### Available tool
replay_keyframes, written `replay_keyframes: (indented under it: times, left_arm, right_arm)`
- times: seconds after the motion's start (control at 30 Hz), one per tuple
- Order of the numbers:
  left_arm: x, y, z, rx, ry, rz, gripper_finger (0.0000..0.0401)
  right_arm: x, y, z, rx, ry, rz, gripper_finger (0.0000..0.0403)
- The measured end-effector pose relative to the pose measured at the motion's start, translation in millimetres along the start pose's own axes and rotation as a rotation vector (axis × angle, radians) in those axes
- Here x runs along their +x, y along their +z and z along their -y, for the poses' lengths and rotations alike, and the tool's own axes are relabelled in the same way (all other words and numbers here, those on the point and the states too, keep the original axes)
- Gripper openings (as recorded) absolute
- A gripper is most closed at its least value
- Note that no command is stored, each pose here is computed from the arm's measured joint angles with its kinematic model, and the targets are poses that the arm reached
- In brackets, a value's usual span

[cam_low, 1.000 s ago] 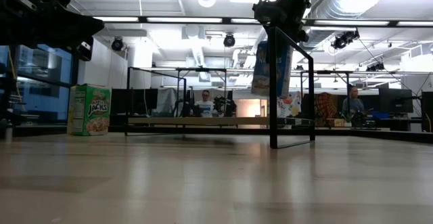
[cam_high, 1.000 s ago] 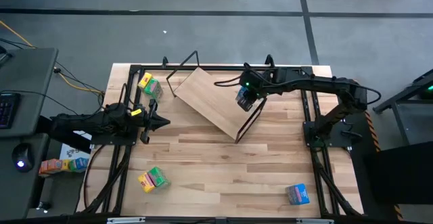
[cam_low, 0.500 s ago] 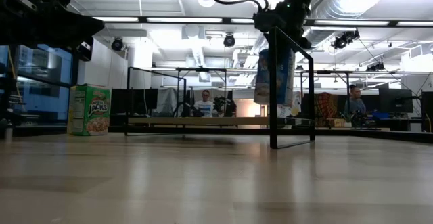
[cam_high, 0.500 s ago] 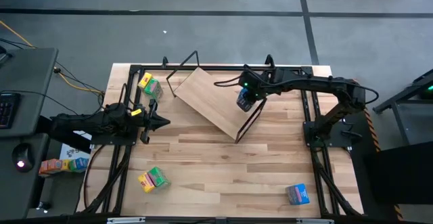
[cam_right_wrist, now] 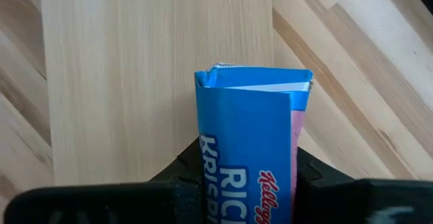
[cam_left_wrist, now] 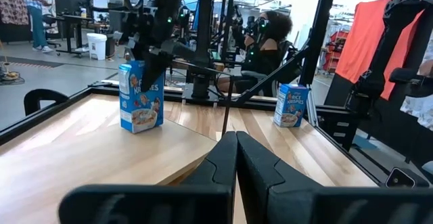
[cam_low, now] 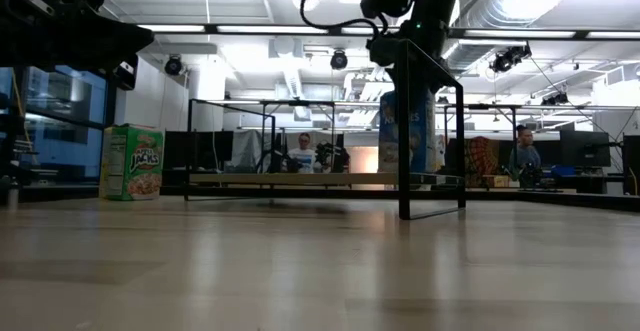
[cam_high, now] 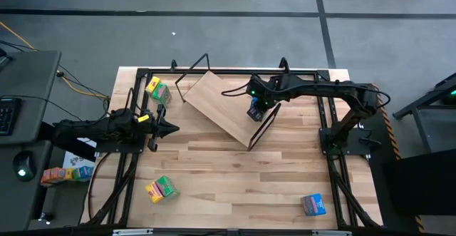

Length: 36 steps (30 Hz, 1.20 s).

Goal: Stack cereal on shelf
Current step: Put the top blue cereal box on the shelf

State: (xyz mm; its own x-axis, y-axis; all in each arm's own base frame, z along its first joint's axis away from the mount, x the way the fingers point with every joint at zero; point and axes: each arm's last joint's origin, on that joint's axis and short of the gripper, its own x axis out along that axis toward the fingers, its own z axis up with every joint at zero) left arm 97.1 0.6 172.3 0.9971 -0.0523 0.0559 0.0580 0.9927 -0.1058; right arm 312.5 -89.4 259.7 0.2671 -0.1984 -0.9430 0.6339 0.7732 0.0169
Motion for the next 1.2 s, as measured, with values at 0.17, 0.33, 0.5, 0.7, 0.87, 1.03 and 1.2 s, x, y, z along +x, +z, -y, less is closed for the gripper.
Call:
replay_keyframes:
  times: [0.17, 0.33, 0.5, 0.7, 0.87, 1.03, 1.2]
  left_arm:
    - [0.0, 0.1, 0.0, 0.0, 0.0, 0.0, 0.0]
    - [0.0, 0.0, 0.0, 0.0, 0.0, 0.0, 0.0]
    - [0.0, 0.1, 0.0, 0.0, 0.0, 0.0, 0.0]
    - [0.0, 0.0, 0.0, 0.0, 0.0, 0.0, 0.0]
    - [0.0, 0.1, 0.0, 0.0, 0.0, 0.001, 0.0]
    - [0.0, 0.1, 0.0, 0.0, 0.0, 0.0, 0.0]
    - [0.0, 0.0, 0.0, 0.0, 0.0, 0.0, 0.0]
  right_arm:
    - [1.4, 0.3, -0.3, 0.001, -0.001, -0.002, 0.0086]
    - [1.4, 0.3, -0.3, 0.009, 0.0, -0.002, 0.0086]
    - [1.4, 0.2, -0.4, 0.024, 0.0, -0.003, 0.0086]
    - [1.4, 0.4, 0.0, 0.021, -0.014, 0.003, 0.0088]
    - [1.4, 0.5, 0.2, 0.001, -0.023, 0.007, 0.0128]
    - [1.4, 0.3, -0.1, -0.019, -0.01, 0.0, 0.0195]
    - [0.9, 0.4, -0.1, -0.037, -0.01, 0.0, 0.0242]
